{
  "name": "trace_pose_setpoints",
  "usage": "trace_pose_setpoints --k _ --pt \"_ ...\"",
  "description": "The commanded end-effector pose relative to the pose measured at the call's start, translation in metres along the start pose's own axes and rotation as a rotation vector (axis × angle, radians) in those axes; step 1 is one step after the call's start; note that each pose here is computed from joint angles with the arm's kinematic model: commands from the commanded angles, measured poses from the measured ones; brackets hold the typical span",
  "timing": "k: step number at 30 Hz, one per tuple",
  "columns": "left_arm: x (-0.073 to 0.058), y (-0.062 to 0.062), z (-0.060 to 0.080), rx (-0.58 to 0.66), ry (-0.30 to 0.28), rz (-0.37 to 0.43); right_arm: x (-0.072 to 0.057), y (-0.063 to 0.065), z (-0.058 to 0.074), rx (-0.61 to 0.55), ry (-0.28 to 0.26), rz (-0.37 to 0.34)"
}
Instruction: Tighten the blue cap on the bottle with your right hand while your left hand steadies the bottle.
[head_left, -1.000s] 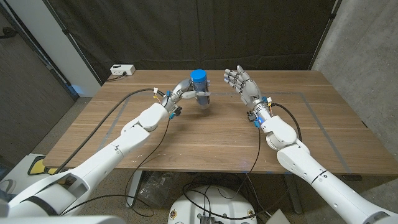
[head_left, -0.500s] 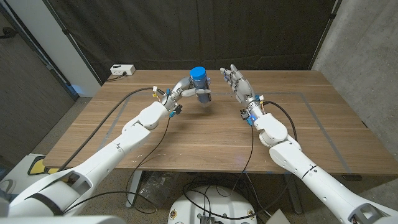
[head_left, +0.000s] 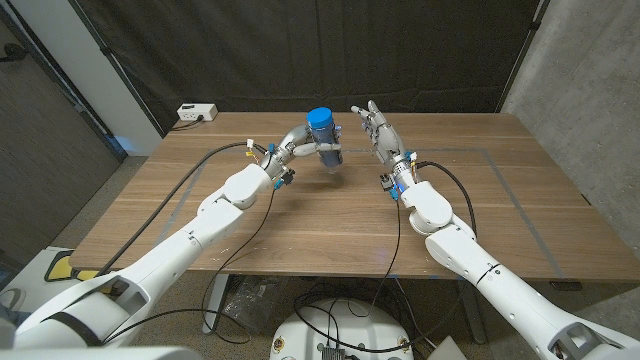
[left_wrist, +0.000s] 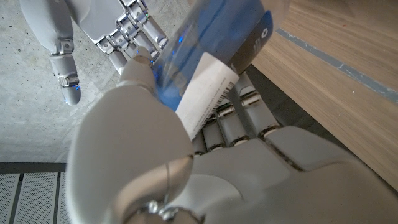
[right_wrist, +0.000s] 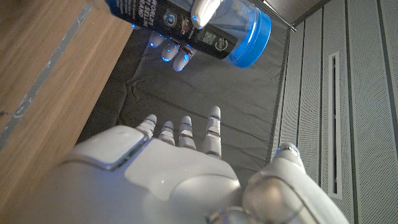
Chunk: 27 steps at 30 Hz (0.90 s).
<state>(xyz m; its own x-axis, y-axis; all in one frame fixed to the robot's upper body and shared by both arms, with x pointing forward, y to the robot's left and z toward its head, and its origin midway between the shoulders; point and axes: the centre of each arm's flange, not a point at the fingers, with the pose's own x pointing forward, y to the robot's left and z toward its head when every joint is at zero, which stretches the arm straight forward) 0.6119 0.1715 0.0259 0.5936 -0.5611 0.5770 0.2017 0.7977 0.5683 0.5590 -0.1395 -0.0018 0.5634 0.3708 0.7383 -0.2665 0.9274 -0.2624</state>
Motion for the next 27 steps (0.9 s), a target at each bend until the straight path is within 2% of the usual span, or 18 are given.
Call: trace_pose_setpoints --k 1,8,16,27 --pt "0.005 -0.007 0.003 -0.018 0.049 -0.048 0.001 0.005 0.011 -0.134 -0.017 0.005" --pt "0.010 -0.010 0.009 0.002 0.056 -0.075 0.002 0.006 0.012 -0.145 0.003 0.042" --pt "0.013 -0.015 0.016 0.037 0.072 -0.087 0.000 -0.001 0.011 -0.147 0.027 0.059" --pt "0.016 -0.022 0.014 0.024 0.078 -0.105 0.001 -0.006 0.013 -0.158 0.032 0.070"
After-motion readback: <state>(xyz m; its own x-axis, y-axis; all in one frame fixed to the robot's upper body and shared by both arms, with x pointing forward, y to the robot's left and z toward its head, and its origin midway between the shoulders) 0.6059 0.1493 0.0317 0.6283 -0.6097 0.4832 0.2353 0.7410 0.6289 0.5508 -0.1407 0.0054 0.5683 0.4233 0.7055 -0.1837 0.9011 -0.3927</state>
